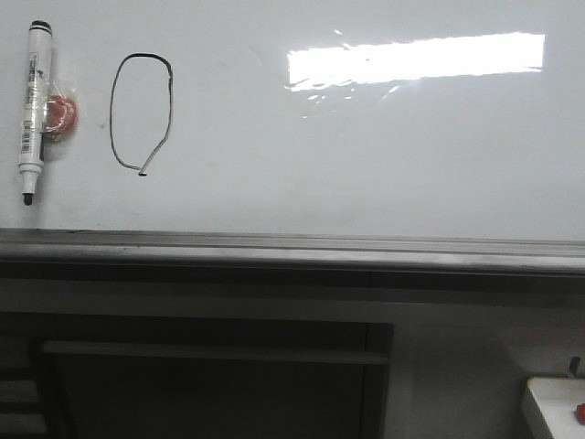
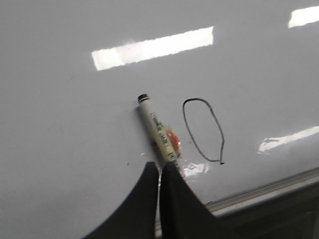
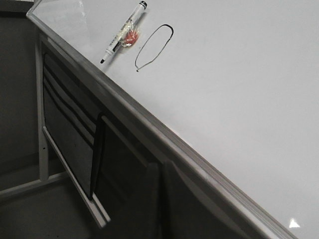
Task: Write number 0 on whiteboard
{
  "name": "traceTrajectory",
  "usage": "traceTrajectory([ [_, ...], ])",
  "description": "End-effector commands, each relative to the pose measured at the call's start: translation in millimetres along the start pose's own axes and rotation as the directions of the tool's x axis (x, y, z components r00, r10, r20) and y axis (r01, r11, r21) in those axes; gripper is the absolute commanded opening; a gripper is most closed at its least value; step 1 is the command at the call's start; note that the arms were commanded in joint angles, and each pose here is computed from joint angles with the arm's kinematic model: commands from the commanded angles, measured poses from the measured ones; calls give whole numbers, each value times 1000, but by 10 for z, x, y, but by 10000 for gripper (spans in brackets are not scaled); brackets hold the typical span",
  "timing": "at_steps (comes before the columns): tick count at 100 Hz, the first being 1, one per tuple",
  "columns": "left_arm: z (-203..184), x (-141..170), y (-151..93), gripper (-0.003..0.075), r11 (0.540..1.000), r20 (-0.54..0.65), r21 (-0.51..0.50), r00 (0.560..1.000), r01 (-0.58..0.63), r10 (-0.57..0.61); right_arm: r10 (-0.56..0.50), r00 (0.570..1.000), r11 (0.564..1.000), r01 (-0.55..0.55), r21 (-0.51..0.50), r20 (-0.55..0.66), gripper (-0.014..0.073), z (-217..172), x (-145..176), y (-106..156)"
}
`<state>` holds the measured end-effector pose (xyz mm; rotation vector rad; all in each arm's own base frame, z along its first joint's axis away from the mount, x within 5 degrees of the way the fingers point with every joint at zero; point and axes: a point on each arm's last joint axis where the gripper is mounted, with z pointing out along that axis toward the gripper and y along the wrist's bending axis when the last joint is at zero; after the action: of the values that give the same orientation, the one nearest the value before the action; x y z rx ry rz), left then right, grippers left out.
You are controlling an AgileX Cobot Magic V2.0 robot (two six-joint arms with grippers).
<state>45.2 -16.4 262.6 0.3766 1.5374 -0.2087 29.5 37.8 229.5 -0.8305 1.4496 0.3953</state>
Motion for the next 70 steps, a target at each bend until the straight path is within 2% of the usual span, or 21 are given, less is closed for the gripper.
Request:
traceTrajectory([
  [1, -4, -42, 28, -20, 997, 80, -67, 996, 37, -31, 6, 996, 999, -10, 53, 90, -61, -44, -131, -54],
  [16, -18, 165, 83, -20, 969, 126, -239, 991, 63, -34, 6, 996, 999, -10, 53, 90, -61, -44, -131, -54],
  [30, 2, 373, 117, -20, 939, 138, -336, 990, 71, -25, 6, 996, 999, -10, 53, 90, -61, -44, -131, -54],
  [43, 30, 543, 123, -20, 930, 101, -354, 992, 103, -71, 6, 996, 999, -10, 53, 90, -61, -44, -131, -54],
  [70, 27, 753, 99, -20, 928, -118, -356, 980, 108, -160, 6, 996, 999, -10, 53, 90, -61, -44, -131, -54],
])
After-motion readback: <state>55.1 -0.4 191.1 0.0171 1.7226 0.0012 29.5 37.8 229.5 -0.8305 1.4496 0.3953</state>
